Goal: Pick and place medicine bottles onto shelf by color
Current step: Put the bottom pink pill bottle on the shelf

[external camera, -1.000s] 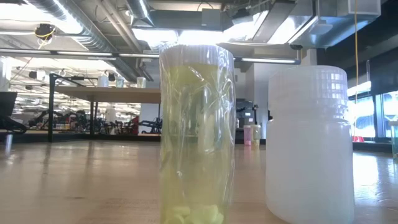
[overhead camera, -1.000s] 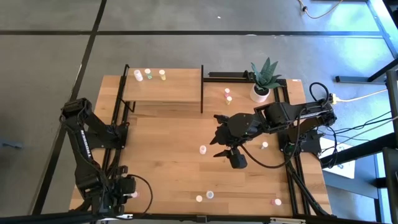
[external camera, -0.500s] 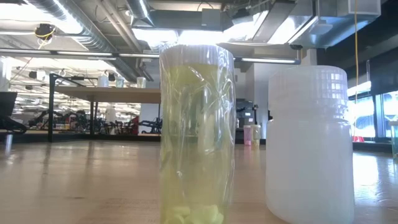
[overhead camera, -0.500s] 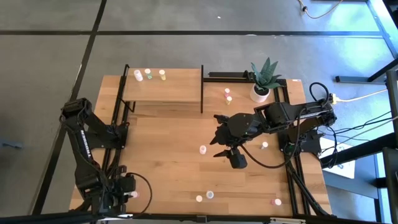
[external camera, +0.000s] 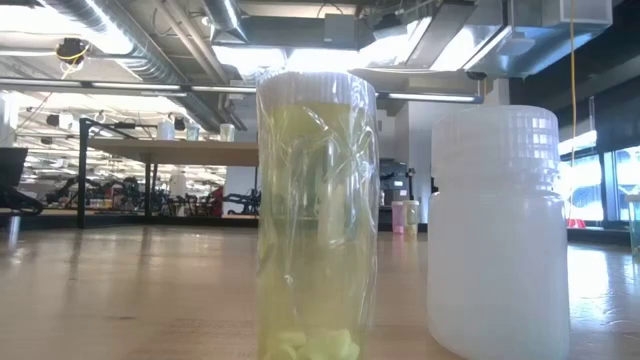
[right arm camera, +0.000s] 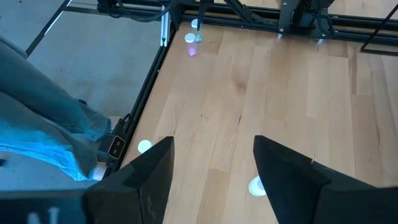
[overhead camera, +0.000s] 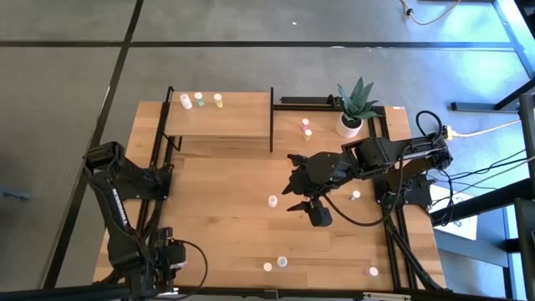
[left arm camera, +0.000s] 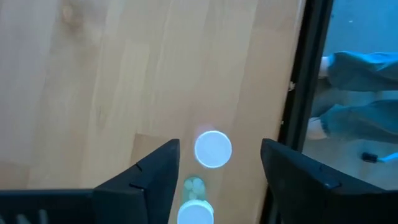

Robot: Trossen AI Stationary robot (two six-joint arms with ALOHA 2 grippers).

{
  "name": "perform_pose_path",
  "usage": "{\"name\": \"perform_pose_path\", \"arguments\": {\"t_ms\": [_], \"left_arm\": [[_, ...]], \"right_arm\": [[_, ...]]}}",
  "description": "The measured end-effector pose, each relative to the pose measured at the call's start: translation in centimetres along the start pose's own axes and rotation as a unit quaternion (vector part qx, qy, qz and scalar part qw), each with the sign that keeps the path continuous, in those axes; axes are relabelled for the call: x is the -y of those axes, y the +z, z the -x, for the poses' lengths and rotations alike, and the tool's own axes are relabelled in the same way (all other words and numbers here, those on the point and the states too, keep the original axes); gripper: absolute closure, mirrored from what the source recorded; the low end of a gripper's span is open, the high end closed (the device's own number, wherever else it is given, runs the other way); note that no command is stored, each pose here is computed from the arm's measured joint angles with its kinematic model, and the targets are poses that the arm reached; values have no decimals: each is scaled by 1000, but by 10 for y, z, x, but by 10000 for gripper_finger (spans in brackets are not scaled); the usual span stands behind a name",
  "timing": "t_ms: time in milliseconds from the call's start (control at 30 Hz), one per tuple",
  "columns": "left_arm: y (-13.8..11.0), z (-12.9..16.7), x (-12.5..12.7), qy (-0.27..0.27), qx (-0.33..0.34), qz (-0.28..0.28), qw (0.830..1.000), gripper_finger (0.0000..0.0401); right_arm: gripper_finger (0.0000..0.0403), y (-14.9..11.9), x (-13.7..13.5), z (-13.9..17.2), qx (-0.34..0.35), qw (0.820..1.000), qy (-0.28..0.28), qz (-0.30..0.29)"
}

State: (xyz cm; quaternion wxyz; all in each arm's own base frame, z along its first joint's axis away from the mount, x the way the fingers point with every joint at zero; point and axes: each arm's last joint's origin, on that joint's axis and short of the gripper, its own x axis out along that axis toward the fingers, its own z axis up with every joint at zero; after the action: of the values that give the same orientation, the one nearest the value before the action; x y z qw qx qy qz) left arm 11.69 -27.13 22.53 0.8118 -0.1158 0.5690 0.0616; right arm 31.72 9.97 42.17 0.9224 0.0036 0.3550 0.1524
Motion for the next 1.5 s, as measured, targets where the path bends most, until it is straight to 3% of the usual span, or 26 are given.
{"name": "perform_pose_path", "arguments": {"t_ms": [333, 1033, 1500], "left_arm": [[-6, -15, 3, 27, -27, -6, 999, 146], [-9, -48, 9, 77, -44, -20, 996, 144], [-9, -49, 9, 79, -44, -5, 996, 151]], "right_arm": [[180, 0, 0, 0, 0, 1000, 0, 0], [180, 0, 0, 0, 0, 1000, 0, 0], [180, 0, 0, 0, 0, 1000, 0, 0]]}}
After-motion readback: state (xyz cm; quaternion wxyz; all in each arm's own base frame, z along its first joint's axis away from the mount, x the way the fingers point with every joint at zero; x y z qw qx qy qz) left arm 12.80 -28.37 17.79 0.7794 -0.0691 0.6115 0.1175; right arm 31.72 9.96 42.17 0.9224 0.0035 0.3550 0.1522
